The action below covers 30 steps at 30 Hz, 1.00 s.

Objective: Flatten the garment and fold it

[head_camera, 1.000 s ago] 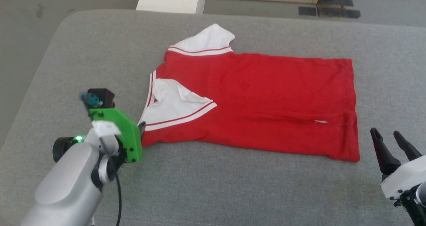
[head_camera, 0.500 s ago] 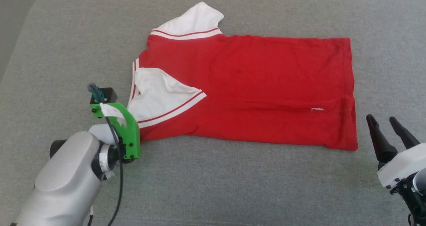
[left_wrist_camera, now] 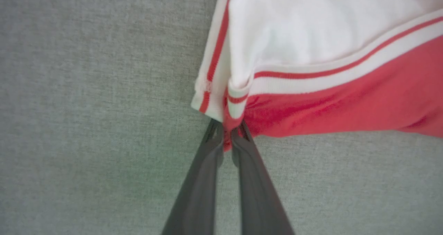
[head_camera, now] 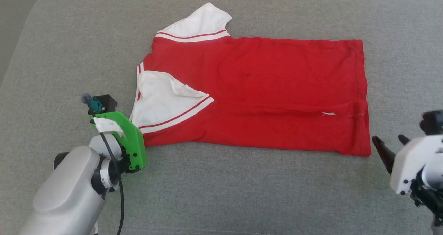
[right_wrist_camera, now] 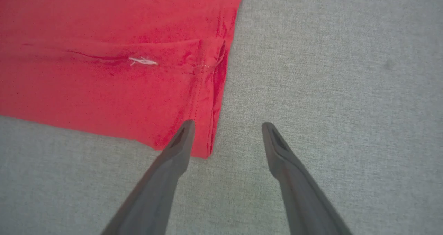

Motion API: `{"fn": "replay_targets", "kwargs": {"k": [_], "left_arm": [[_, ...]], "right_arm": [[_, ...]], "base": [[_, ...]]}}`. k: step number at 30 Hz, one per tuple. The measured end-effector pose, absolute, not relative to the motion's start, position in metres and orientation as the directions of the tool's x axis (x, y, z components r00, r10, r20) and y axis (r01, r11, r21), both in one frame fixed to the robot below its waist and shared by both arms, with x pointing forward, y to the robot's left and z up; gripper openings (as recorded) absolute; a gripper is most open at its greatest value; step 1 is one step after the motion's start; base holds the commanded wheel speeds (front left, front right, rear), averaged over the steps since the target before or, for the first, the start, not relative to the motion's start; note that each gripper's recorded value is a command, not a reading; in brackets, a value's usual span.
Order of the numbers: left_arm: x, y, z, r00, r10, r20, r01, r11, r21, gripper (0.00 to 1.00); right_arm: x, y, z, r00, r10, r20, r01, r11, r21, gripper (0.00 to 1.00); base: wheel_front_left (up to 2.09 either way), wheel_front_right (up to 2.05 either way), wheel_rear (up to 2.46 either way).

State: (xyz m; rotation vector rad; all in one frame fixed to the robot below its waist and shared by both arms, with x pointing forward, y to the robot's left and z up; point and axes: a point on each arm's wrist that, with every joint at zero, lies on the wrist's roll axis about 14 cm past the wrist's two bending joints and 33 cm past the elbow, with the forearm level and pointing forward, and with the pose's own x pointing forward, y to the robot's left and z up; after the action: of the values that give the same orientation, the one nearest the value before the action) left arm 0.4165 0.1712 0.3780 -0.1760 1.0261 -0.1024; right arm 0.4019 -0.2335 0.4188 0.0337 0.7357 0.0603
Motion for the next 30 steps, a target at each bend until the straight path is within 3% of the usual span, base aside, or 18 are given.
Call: {"fn": "replay_targets", "kwargs": {"k": [14,18,19,21,22,30], "left_arm": [[0.418,0.172,0.375,0.530,-0.173,-0.830,-0.010,0.978,-0.210,0.00],[0.419,0.174,0.374,0.537,-0.173,-0.826,-0.020,0.976,-0.218,0.00],[0.419,0.174,0.374,0.538,-0.173,-0.825,-0.022,0.976,-0.219,0.00],[0.420,0.173,0.375,0.543,-0.175,-0.821,-0.023,0.975,-0.223,0.00],[0.420,0.173,0.376,0.548,-0.176,-0.818,-0.025,0.974,-0.226,0.00],[0.421,0.177,0.393,0.612,-0.186,-0.768,-0.060,0.958,-0.280,0.00]], "right_arm": [[0.403,-0.205,0.369,0.418,-0.004,-0.908,-0.230,0.967,-0.110,1.00],[0.405,-0.206,0.366,0.389,-0.010,-0.921,-0.248,0.962,-0.115,1.00],[0.405,-0.206,0.366,0.386,-0.007,-0.922,-0.247,0.963,-0.111,0.45],[0.406,-0.206,0.368,0.386,-0.004,-0.923,-0.245,0.964,-0.106,0.09],[0.406,-0.206,0.369,0.390,0.001,-0.921,-0.243,0.965,-0.102,0.00],[0.416,-0.215,0.390,0.484,0.022,-0.875,-0.181,0.981,-0.075,0.00]], "base": [[0.00,0.00,0.00],[0.00,0.00,0.00],[0.00,0.00,0.00],[0.00,0.00,0.00],[0.00,0.00,0.00],[0.00,0.00,0.00]]}}
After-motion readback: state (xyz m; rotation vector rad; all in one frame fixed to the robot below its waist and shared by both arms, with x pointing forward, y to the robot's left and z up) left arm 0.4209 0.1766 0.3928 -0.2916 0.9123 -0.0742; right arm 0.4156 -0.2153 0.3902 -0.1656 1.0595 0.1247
